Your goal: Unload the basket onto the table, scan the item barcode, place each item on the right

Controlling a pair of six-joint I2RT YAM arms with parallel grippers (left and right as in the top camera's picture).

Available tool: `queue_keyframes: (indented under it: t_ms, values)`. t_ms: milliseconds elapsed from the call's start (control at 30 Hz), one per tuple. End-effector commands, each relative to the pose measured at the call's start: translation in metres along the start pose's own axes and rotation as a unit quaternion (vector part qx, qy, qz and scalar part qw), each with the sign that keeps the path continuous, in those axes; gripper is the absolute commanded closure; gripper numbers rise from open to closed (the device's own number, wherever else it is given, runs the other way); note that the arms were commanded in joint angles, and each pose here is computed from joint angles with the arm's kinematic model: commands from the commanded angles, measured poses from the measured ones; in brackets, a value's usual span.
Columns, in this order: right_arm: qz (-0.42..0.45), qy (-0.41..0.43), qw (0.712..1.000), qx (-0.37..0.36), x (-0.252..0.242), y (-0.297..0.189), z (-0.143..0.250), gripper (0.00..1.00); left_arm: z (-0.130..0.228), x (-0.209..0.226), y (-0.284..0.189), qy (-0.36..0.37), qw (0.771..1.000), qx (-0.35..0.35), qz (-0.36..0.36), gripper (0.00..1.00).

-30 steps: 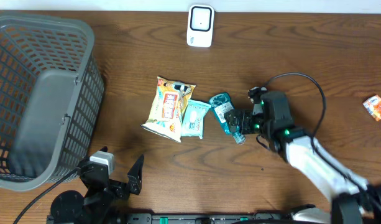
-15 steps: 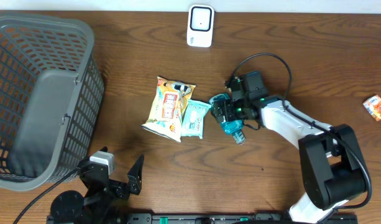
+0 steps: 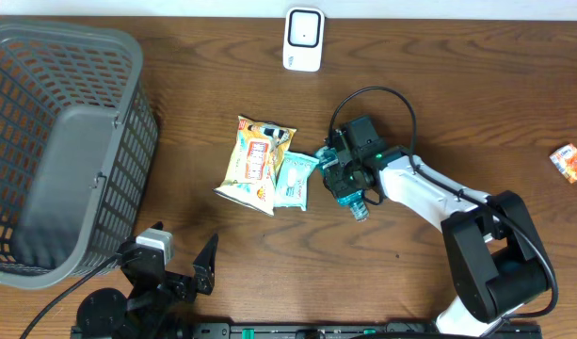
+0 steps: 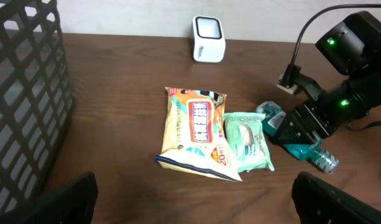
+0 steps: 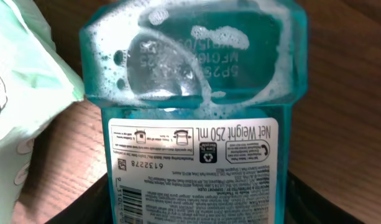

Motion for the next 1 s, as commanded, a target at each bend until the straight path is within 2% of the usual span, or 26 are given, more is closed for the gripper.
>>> queue_keyframes:
  t_ms: [0,233,400,600,633,733,833,967]
  values:
    - [-0.026,-0.011,0.998,0.058,0.006,0.019,0.034,0.56,-0.002,-0.002,-0.002,0.001,1.0,-0.005,0.005,0.02]
    - [-0.001,-0.012,0.998,0.057,-0.001,0.014,0.027,0.59,-0.002,-0.002,-0.002,0.001,1.0,-0.005,0.005,0.02]
    - [0.125,-0.014,0.989,0.072,-0.037,-0.007,0.015,0.68,-0.002,-0.002,-0.002,0.001,1.0,-0.005,0.005,0.02]
    - [0.274,0.001,0.96,0.051,-0.068,-0.031,0.004,0.67,-0.002,-0.002,-0.002,0.001,1.0,-0.005,0.005,0.02]
    - [0.321,0.016,0.946,0.033,-0.074,-0.039,0.001,0.65,-0.002,-0.002,-0.002,0.001,1.0,-0.005,0.005,0.02]
    - [0.376,0.005,0.927,0.012,-0.077,-0.05,-0.004,0.59,-0.002,-0.002,-0.002,0.001,1.0,-0.005,0.005,0.02]
    - [0.402,-0.003,0.916,-0.005,-0.075,-0.056,-0.008,0.58,-0.002,-0.002,-0.002,0.001,1.0,-0.005,0.005,0.02]
    - [0.4,-0.002,0.916,-0.022,-0.065,-0.054,-0.013,0.58,-0.002,-0.002,-0.002,0.001,1.0,-0.005,0.005,0.02]
Point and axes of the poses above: each gripper's point midway between its finger pads, its own y axis out along the fingers, its own x axis along the line the jaws close on, z = x × y, the point moved 1 cm from there along -y, back along the fingers, and after that the axes turned 2 degrees about y, right-handed, at the moved point
